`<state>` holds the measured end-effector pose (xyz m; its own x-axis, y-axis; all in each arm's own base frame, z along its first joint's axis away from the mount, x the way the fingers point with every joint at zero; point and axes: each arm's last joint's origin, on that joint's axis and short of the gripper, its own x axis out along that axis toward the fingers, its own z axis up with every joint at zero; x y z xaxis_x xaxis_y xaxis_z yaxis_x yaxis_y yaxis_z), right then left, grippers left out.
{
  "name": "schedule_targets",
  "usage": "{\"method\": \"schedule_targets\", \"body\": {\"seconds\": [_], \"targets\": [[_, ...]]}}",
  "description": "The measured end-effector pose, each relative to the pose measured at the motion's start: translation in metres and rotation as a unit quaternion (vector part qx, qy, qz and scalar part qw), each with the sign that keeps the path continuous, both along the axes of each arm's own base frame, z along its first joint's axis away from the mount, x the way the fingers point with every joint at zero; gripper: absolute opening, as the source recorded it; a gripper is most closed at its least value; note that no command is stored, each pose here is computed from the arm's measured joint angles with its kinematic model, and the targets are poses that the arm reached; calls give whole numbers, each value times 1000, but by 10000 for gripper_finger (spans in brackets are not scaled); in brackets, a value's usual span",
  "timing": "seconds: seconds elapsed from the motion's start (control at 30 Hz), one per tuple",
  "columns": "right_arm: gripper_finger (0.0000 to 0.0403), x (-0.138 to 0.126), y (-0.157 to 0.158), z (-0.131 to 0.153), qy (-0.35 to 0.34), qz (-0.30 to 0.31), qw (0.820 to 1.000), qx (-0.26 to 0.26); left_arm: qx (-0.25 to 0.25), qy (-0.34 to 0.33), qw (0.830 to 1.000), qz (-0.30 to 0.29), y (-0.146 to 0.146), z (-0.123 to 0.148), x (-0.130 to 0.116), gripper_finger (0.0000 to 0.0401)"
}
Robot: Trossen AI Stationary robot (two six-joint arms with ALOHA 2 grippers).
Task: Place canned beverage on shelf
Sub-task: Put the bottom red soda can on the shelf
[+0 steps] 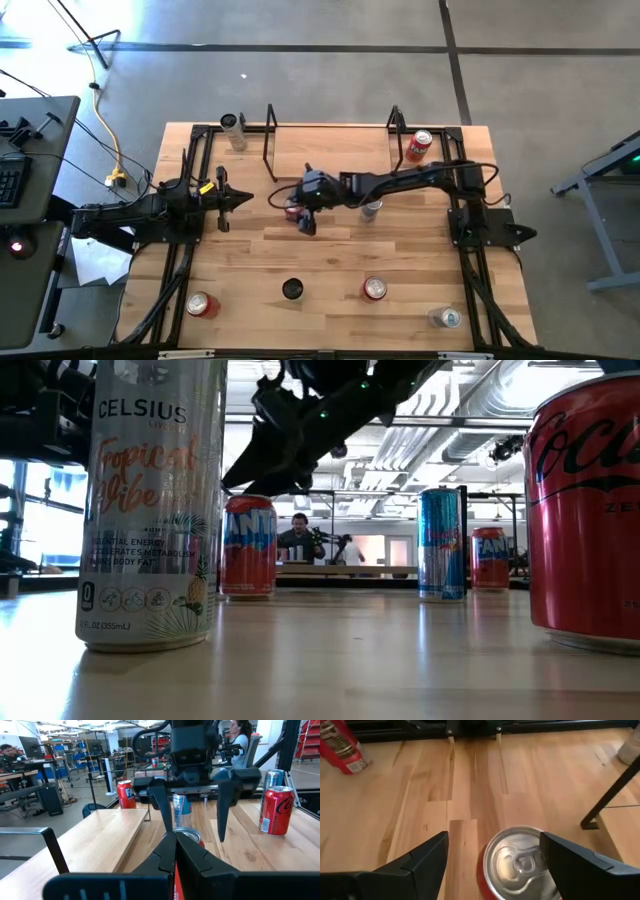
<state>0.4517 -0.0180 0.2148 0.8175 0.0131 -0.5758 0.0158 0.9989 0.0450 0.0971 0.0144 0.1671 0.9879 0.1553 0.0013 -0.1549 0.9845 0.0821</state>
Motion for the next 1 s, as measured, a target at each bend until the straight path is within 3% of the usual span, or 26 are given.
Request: {"method": "schedule_targets", "body": {"seconds": [0.43, 0.63, 1.0], "targets": [[298, -2, -2, 8, -4, -37, 998, -42, 0, 0, 1000, 0, 0, 0, 0, 0], [298, 0, -11, -4, 13, -27, 1000, 7, 0, 0, 1000, 0, 0, 0, 0, 0], [291, 3, -17, -14, 17, -26, 999, 15, 0, 0, 1000, 0, 0, 0, 0, 0]]}}
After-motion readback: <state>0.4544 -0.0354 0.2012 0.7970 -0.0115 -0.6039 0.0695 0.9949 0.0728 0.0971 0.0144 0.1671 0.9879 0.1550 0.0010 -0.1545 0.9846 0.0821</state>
